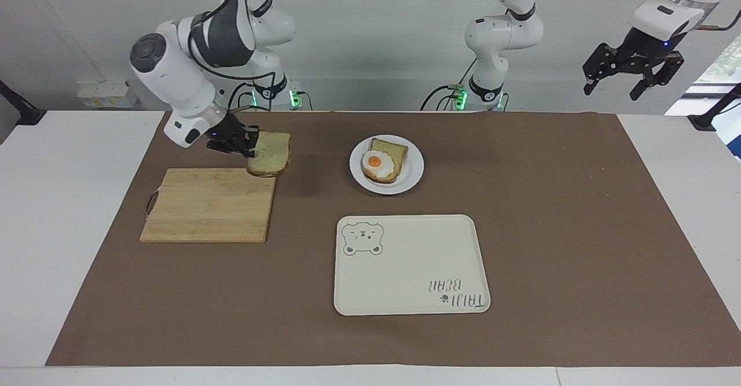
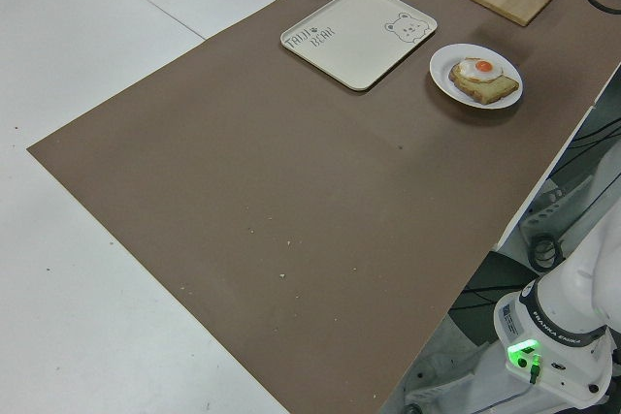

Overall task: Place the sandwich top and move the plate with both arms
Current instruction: 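Carry the toast with the right gripper onto the egg toast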

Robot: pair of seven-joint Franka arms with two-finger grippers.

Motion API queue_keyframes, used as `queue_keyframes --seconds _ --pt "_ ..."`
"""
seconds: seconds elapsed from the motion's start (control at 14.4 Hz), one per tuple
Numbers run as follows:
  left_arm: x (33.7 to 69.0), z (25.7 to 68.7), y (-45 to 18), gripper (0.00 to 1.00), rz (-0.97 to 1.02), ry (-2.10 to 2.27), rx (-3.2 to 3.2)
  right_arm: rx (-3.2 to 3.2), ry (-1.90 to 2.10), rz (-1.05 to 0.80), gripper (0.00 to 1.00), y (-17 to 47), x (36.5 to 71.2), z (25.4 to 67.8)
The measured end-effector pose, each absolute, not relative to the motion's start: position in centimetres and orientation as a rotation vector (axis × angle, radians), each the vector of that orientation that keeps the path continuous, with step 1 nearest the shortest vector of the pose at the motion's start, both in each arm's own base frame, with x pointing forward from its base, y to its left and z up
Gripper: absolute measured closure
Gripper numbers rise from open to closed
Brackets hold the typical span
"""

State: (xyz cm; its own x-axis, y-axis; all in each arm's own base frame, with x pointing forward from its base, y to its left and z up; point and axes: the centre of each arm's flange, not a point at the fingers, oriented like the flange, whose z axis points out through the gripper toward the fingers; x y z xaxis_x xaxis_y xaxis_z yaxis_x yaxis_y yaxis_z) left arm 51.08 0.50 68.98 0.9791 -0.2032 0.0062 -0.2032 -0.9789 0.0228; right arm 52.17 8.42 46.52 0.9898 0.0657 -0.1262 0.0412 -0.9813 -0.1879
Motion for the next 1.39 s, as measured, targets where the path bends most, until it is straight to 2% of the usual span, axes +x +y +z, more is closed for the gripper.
queue_keyframes --seconds 0.28,0.69,1.11,1.39 --pt "51.1 69.0 0.5 0.0 0.006 -0.319 3.102 -2.972 -0.006 0.176 0.92 16.1 51.2 45.2" --pt "51.1 69.0 0.5 0.0 0.006 -0.319 3.102 -2.896 0.029 0.214 0.92 22.3 49.3 43.9" --pt "51.1 69.0 0.5 0.0 0.006 -0.318 3.102 -2.907 -0.158 0.24 0.92 31.6 46.3 38.5" --pt "51.1 69.0 0.5 0.0 0.006 -0.318 3.102 -2.922 -0.192 0.22 0.92 33.7 45.9 35.7"
